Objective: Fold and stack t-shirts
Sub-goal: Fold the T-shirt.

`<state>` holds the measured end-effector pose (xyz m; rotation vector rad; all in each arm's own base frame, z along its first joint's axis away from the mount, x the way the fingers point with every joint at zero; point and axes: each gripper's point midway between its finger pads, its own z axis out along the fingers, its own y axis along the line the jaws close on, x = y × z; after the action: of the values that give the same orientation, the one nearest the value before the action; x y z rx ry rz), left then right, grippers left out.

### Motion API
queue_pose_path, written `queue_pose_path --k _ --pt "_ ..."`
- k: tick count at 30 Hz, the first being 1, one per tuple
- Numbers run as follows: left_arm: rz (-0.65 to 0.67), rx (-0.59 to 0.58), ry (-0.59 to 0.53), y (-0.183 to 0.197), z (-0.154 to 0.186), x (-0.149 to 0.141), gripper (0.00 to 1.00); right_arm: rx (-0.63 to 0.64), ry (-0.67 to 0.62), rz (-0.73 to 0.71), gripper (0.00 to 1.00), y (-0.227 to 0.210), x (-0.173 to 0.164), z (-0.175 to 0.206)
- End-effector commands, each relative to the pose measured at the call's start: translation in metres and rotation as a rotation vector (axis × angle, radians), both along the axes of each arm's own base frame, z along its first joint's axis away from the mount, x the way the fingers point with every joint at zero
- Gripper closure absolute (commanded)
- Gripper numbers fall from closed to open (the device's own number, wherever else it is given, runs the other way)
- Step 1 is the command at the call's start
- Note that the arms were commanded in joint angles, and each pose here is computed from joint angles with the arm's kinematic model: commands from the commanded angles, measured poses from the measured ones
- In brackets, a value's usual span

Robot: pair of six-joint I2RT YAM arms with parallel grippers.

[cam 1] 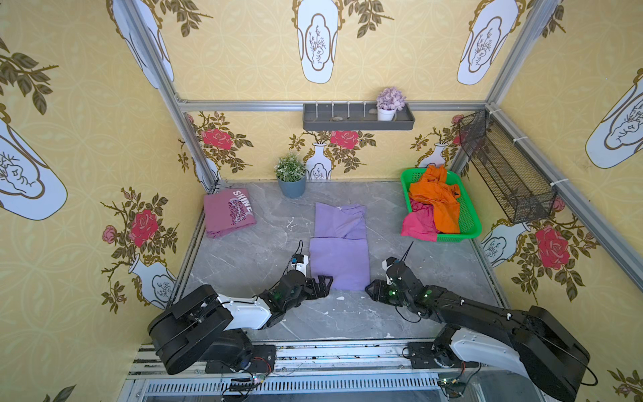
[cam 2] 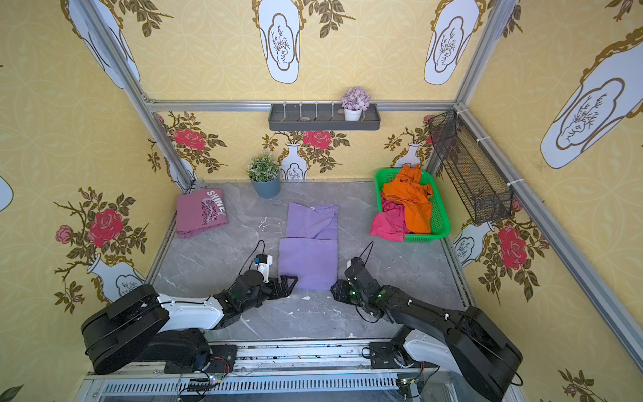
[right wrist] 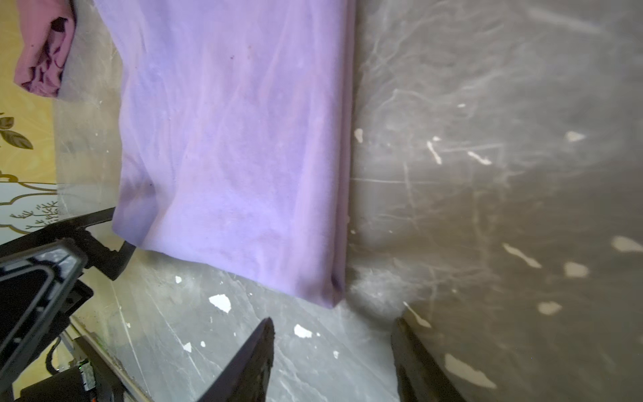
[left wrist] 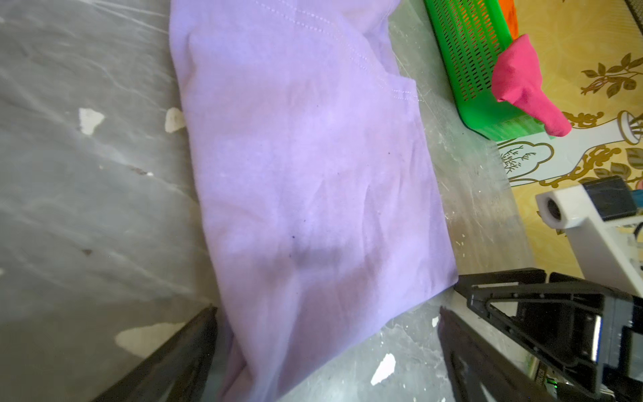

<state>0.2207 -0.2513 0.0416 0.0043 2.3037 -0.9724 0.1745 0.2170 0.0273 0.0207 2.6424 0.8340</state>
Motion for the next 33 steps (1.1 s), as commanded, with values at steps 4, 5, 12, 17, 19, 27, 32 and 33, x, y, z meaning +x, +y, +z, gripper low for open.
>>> queue_pose_path --k 4,5,12,17,19,27,32,33 --pt "-0.045 -0.012 0.077 -0.006 -0.014 -0.013 0.32 0.021 0.018 -0.001 0.46 0.009 0.004 -0.007" --pt "-0.051 -0.01 0.08 -0.006 -0.015 -0.014 0.37 0.022 0.018 -0.001 0.47 0.01 0.004 -0.008" --pt "-0.039 0.02 0.088 0.001 -0.024 -0.017 0.8 -0.008 0.006 -0.023 1.0 0.005 0.008 -0.021" --pt "-0.016 0.041 0.084 0.008 -0.027 -0.017 1.0 -0.049 -0.006 -0.047 1.0 -0.006 0.009 -0.023" --pt "0.0 0.056 0.077 0.014 -0.027 -0.017 1.0 -0.059 -0.003 -0.045 1.0 -0.011 0.006 -0.018" --pt "0.009 0.049 0.079 0.017 -0.028 -0.019 1.0 -0.067 -0.005 -0.045 1.0 -0.02 -0.001 -0.007" --pt "-0.008 0.005 0.09 0.011 -0.016 -0.021 1.0 -0.047 -0.007 -0.038 1.0 -0.016 -0.004 0.002" --pt "-0.003 0.002 0.092 0.012 -0.013 -0.023 1.0 -0.045 -0.01 -0.037 1.0 -0.015 -0.006 0.008"
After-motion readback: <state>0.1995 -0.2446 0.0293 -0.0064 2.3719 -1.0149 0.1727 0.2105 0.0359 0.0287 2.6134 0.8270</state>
